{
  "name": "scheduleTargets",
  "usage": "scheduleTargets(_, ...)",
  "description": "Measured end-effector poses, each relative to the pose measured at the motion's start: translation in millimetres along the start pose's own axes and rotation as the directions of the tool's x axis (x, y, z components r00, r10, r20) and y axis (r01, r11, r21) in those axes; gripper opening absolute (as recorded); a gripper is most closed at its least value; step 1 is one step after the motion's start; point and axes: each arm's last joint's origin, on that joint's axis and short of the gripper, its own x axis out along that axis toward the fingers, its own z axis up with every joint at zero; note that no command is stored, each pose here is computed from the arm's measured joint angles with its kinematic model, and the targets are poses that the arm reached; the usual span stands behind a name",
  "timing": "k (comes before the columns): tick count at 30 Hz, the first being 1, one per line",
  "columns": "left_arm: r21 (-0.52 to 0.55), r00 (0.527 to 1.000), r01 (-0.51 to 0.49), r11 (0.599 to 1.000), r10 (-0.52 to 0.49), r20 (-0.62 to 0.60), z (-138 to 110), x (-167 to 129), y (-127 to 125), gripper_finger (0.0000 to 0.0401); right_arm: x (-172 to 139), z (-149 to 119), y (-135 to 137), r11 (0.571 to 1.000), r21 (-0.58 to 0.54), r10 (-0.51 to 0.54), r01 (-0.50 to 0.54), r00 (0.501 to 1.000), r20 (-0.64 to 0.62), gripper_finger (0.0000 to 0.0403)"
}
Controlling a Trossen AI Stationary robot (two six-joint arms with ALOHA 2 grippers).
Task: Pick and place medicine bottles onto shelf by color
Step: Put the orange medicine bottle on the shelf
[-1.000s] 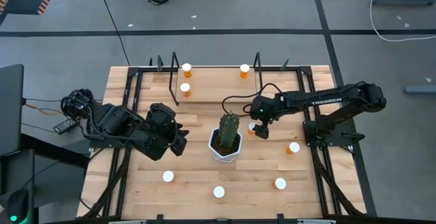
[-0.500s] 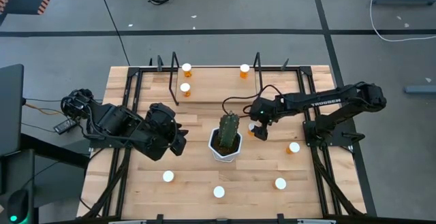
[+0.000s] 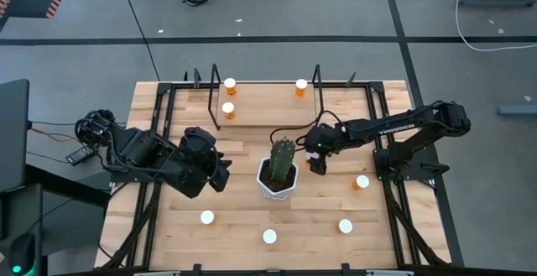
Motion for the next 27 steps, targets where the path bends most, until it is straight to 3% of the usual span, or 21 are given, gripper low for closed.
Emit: scheduleTargets(27, 0.046, 1.000, 0.000, 0.999, 0.000, 0.000, 0.1, 0.1, 0.0, 0.0172, 0.3, -0.1, -0.2, 1.000, -0.008, -0.005, 0.005, 1.000, -0.002, 0.0322)
